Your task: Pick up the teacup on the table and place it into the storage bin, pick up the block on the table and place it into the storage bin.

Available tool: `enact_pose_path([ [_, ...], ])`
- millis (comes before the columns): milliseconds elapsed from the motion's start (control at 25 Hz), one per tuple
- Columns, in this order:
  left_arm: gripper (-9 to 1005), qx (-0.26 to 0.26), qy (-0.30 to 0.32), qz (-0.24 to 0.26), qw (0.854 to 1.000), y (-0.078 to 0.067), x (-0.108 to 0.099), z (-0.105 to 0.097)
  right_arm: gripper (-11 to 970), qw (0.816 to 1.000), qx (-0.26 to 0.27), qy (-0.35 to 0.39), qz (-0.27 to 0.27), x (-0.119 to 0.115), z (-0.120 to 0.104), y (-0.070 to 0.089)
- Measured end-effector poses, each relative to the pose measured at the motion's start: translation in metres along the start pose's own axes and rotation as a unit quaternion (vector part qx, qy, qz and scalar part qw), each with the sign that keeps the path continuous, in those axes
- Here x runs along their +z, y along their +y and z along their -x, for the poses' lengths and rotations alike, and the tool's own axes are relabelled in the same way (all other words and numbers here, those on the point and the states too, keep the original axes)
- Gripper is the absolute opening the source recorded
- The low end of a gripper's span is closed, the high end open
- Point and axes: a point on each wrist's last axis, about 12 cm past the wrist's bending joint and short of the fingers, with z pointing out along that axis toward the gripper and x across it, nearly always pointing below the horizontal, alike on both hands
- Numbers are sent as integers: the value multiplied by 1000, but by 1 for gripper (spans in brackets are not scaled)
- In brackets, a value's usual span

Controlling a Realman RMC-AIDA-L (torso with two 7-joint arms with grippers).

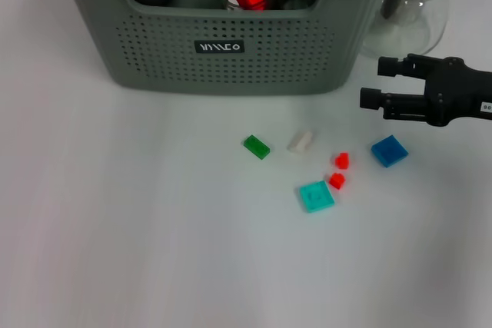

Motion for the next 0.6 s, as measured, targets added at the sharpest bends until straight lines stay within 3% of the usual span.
enact_pose_path([
  [200, 423, 3, -11, -9, 1000, -7, -3, 6, 856, 1000, 0, 0, -1, -1, 0, -1],
  [320, 507, -21, -71, -33, 997, -4, -25, 8, 856, 1000, 1, 0, -2, -2, 0, -1],
  [360, 548, -37, -139, -51, 988, 1, -51, 5, 856, 1000, 1, 0, -3, -2, -1, -1],
  [400, 589, -37, -139, -51, 988, 1, -51, 5, 856, 1000, 1, 0, -2, -1, -1, 0],
  [480, 670, -50, -212, -72, 973, 8, -83, -13, 856, 1000, 1, 1, -2, -1, -1, 0],
  [600, 665, -46, -295, -106, 948, 14, -120, -54, 856, 1000, 1, 1, -4, -1, -1, -1],
])
